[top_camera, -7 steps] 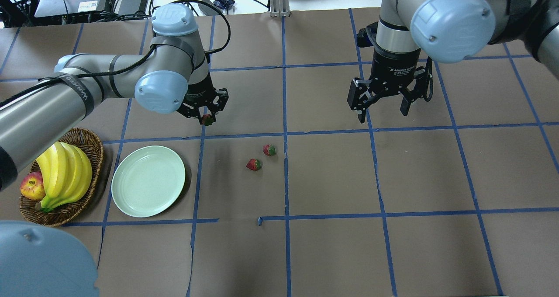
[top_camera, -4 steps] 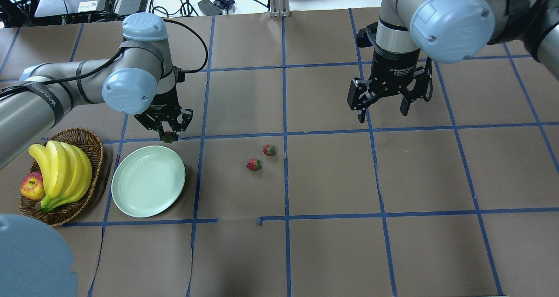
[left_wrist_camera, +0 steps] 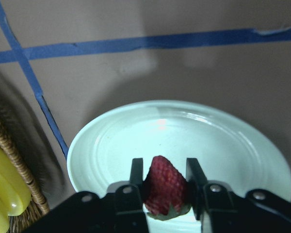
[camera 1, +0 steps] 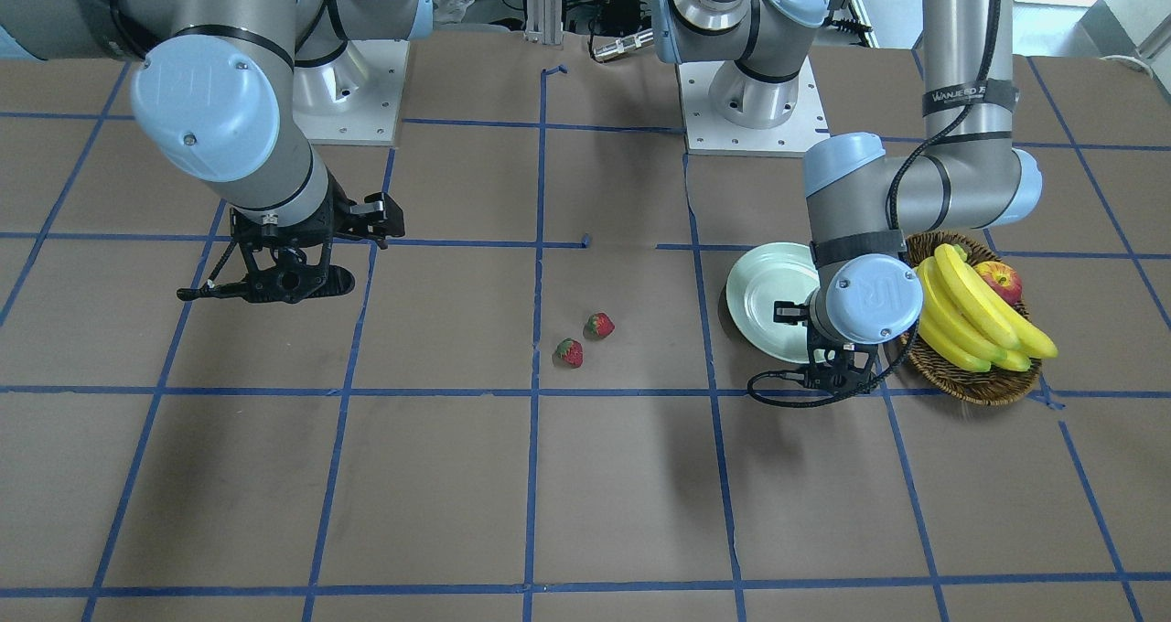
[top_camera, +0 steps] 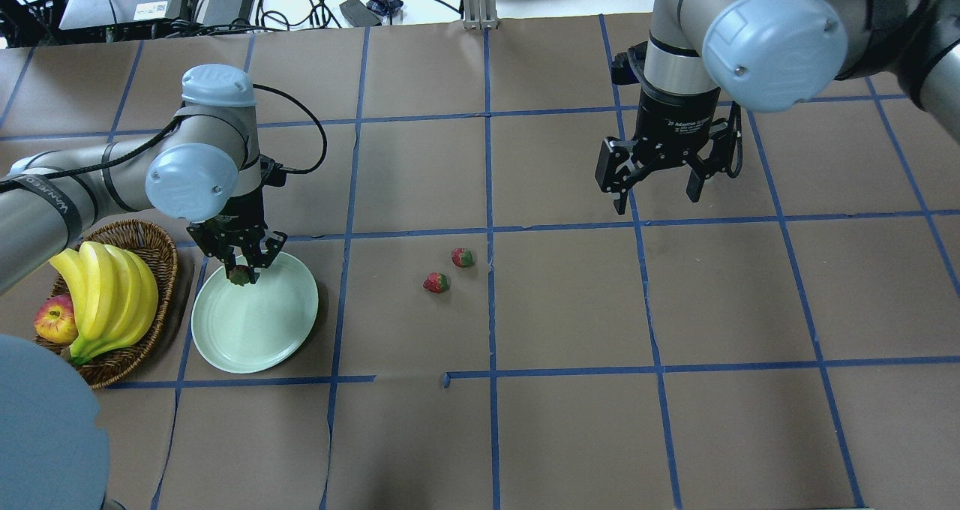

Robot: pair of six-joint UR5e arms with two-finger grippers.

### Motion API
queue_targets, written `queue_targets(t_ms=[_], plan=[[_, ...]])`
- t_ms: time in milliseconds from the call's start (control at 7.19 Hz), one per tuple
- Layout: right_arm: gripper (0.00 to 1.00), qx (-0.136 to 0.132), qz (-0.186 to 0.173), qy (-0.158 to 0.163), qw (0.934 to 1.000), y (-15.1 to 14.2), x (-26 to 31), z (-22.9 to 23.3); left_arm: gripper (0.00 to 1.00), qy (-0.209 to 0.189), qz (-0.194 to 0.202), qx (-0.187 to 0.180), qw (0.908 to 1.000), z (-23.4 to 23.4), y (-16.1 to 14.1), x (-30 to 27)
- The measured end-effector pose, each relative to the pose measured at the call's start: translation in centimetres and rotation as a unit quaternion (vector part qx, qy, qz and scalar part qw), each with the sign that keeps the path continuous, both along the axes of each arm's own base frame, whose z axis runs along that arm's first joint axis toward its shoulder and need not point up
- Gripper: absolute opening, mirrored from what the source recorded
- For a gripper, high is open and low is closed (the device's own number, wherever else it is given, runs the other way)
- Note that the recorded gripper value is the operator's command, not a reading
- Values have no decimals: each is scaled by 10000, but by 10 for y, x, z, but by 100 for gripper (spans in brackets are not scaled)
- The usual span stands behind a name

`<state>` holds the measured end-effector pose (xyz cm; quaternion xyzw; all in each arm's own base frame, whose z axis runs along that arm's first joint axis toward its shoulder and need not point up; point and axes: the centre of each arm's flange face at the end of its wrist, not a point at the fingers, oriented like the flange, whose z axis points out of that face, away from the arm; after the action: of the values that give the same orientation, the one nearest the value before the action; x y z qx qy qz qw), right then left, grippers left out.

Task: Collect all strawberries into plate
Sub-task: 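Carry the strawberry with the left gripper over the green plate, then lower the strawberry onto the plate and open the left gripper, then move the left gripper back over the two remaining strawberries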

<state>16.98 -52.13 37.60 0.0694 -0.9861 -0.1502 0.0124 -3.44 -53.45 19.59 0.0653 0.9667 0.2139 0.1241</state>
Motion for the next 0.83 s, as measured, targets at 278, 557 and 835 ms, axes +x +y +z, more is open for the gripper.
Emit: queue_targets(t_ms=[278, 557, 835], plan=[[100, -2, 11, 4, 10000, 1, 0, -1, 84, -3, -31, 63, 10000, -1, 3, 2], [100, -7, 15, 7, 10000, 1, -1, 0, 89, 124, 12, -75, 9999, 8, -1, -6], [100, -11, 21, 10, 10000, 1, -1, 0, 89, 379, 262, -527, 9975, 31, -15, -32]])
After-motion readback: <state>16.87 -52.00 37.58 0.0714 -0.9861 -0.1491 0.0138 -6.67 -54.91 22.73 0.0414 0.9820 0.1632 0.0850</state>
